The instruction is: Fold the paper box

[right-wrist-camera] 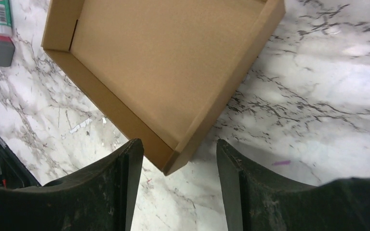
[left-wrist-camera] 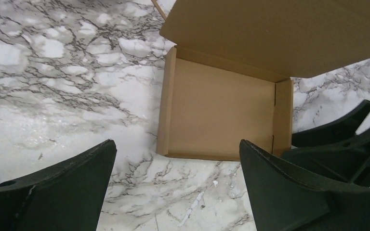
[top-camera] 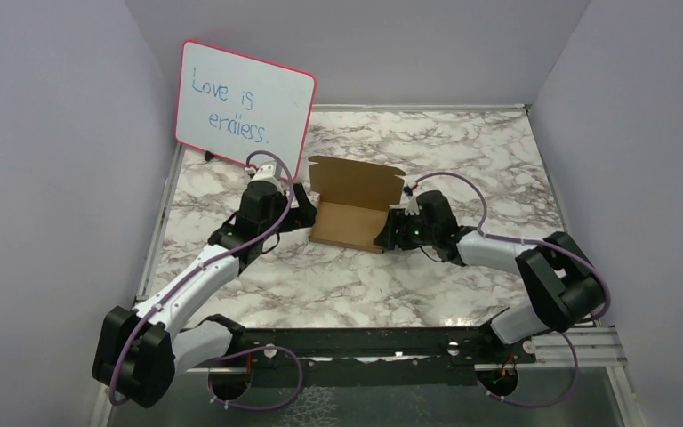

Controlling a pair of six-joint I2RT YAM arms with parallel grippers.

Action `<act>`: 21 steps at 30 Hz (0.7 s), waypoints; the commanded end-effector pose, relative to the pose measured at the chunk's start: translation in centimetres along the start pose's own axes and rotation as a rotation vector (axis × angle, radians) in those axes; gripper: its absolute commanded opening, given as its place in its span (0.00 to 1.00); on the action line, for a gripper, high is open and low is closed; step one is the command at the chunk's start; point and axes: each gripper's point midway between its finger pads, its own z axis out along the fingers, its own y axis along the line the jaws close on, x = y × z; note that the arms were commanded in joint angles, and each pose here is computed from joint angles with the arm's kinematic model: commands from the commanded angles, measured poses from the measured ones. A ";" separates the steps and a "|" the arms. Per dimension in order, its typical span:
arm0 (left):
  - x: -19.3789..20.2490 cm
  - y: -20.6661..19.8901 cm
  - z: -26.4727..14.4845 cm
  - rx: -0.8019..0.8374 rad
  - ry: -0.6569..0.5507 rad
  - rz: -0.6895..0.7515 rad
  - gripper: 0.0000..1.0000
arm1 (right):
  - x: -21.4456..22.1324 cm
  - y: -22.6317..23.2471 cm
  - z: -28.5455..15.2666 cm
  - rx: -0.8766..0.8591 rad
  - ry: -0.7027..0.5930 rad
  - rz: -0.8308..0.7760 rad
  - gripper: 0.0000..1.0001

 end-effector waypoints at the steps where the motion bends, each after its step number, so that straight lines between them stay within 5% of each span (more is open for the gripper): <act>1: -3.2 -0.1 0.0 -0.021 -0.033 0.066 0.99 | -3.6 0.5 -2.3 0.060 -0.081 -0.109 0.64; 12: -8.4 0.3 2.1 0.102 0.090 0.268 0.99 | -11.7 1.6 -6.2 0.155 -0.176 -0.296 0.70; 21: -11.1 0.5 4.8 0.220 0.133 0.428 0.99 | -14.9 1.0 -7.8 0.234 -0.089 -0.512 0.78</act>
